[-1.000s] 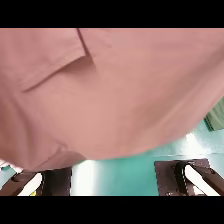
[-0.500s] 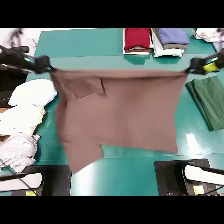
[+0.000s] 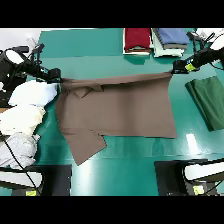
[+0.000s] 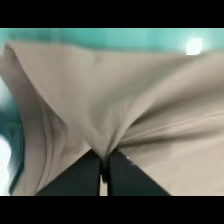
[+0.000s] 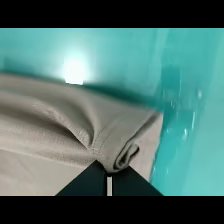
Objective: Fold the shirts.
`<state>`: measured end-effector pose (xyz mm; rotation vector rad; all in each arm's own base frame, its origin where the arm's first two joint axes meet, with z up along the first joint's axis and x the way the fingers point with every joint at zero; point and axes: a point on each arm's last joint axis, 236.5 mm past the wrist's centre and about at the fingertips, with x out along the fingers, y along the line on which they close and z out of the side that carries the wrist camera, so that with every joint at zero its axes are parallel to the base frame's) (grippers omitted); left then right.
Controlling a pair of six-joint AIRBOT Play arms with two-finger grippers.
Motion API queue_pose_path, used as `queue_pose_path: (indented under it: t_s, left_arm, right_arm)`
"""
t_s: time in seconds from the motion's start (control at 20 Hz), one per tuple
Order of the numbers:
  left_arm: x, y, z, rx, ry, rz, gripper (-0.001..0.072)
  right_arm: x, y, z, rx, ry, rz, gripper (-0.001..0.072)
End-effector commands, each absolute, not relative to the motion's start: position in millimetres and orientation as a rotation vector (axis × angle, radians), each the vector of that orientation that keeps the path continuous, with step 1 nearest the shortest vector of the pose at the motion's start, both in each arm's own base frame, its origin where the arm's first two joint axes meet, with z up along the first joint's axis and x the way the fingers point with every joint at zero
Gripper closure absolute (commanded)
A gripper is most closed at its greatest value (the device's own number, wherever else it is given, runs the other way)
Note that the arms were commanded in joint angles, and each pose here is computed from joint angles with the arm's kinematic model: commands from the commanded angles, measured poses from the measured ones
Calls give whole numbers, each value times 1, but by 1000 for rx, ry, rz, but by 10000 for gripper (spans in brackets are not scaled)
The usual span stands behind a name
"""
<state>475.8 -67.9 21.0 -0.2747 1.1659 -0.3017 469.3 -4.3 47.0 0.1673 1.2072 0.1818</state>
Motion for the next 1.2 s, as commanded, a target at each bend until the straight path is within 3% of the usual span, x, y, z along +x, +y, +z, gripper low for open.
queue_pose_path:
  t_s: [0.0, 0.25, 0.3, 0.35, 0.4, 0.5, 0.7, 0.95, 1.15]
  left_arm:
    - [454, -63, -1, -242, 1269, -298, 683]
    - [432, -63, -30, -260, 1347, -290, 680]
    - [432, -63, -31, -259, 1350, -289, 468]
    - [432, -63, -29, -267, 1350, -282, 195]
    - [428, -62, -28, -276, 1363, -268, 162]
    - [421, -59, -24, -266, 1386, -259, 162]
    - [350, -22, -4, -134, 1449, -118, 161]
    - [219, -58, -51, -306, 1554, -158, 161]
    - [178, -82, -80, -446, 1588, -173, 162]
  right_arm:
    - [442, -6, 25, 148, 1280, 164, 698]
    - [419, -1, -4, 184, 1292, 150, 674]
    - [417, 0, -4, 185, 1298, 151, 498]
    - [417, 0, -3, 188, 1301, 150, 289]
    - [416, 0, 2, 188, 1306, 152, 253]
    - [417, 0, 10, 185, 1299, 155, 254]
    - [390, 2, 60, 167, 1226, 158, 260]
    - [356, 16, 74, 149, 1140, 167, 260]
    - [351, 25, 76, 189, 1091, 183, 260]
